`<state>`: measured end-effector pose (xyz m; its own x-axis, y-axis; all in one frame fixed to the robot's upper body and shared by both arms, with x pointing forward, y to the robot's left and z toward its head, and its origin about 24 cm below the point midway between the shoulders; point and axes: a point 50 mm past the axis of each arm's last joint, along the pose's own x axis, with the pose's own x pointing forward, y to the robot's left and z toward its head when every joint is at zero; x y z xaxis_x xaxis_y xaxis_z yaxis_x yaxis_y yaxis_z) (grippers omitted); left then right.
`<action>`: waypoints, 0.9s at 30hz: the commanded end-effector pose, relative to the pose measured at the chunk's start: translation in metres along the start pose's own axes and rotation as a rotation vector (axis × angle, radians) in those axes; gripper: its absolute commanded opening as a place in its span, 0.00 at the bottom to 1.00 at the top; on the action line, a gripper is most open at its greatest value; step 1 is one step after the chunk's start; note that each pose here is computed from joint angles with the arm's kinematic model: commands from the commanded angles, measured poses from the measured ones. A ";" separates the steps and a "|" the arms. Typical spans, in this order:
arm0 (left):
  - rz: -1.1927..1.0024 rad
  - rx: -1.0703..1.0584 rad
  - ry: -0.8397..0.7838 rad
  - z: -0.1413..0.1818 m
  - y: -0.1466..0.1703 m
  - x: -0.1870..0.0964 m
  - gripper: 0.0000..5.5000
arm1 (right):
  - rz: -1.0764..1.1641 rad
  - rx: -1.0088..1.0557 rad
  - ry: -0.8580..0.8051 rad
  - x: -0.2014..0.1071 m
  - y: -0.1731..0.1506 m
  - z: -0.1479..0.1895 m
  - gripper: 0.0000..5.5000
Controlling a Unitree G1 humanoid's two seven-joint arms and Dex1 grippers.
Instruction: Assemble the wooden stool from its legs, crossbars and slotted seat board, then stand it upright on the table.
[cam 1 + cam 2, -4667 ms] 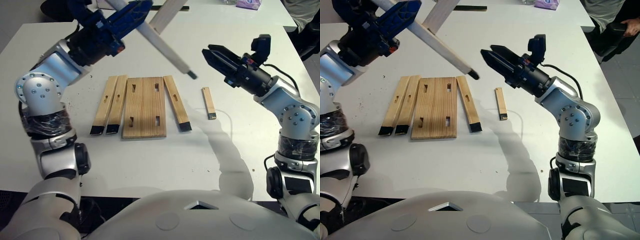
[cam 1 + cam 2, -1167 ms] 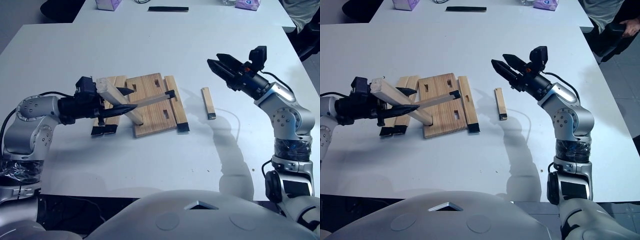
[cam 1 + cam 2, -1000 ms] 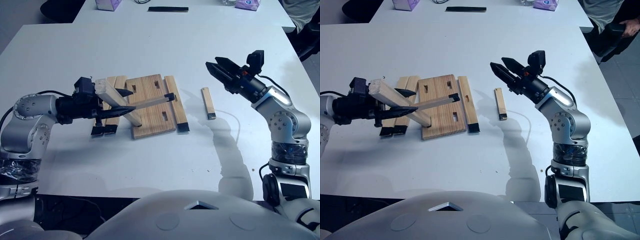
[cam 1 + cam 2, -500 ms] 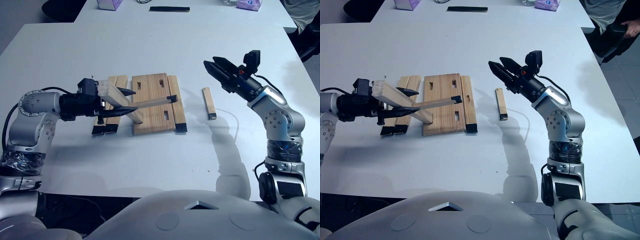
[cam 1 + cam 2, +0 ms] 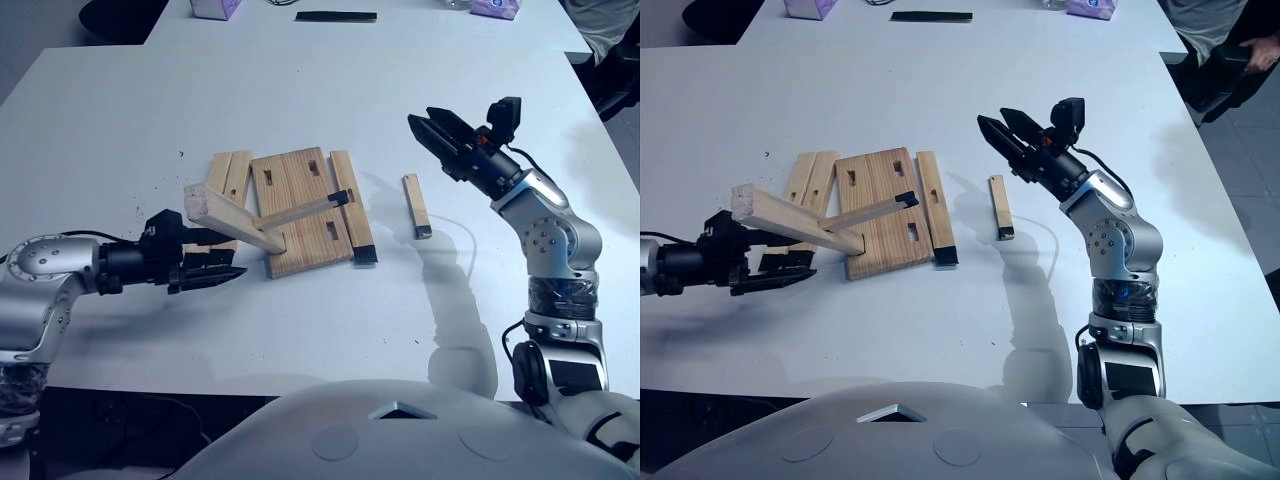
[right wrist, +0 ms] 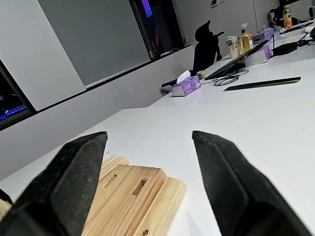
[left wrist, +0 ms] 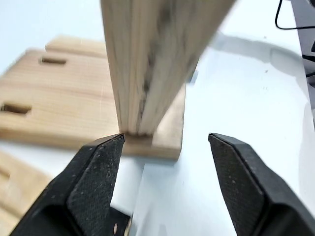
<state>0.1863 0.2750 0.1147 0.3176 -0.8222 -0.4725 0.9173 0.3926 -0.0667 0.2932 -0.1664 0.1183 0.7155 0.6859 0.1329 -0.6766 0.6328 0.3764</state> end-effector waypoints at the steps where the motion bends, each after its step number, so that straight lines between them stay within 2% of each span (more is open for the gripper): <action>1: 0.081 -0.045 0.039 -0.008 -0.003 -0.015 0.57 | -0.026 -0.003 -0.002 -0.003 -0.001 -0.004 0.58; 7: 0.232 -0.168 0.077 -0.035 0.000 -0.034 0.57 | -0.046 0.001 -0.018 -0.005 0.000 -0.006 0.58; 12: 0.407 -0.270 -0.052 -0.042 0.008 -0.040 0.57 | -0.064 0.004 -0.033 -0.007 -0.001 -0.005 0.58; 16: 0.455 -0.282 -0.149 -0.034 0.025 -0.028 0.57 | -0.078 -0.007 -0.058 -0.008 0.001 -0.001 0.58; 23: 0.636 -0.289 -0.177 -0.037 0.043 -0.022 0.57 | -0.137 0.012 -0.076 -0.023 0.004 -0.004 0.58; 27: 0.755 -0.342 -0.183 -0.043 0.048 0.000 0.57 | -0.152 0.015 -0.083 -0.023 0.006 -0.005 0.58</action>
<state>0.2125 0.3224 0.0814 0.8578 -0.3778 -0.3486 0.3800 0.9227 -0.0650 0.2719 -0.1776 0.1103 0.8162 0.5589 0.1463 -0.5638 0.7152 0.4130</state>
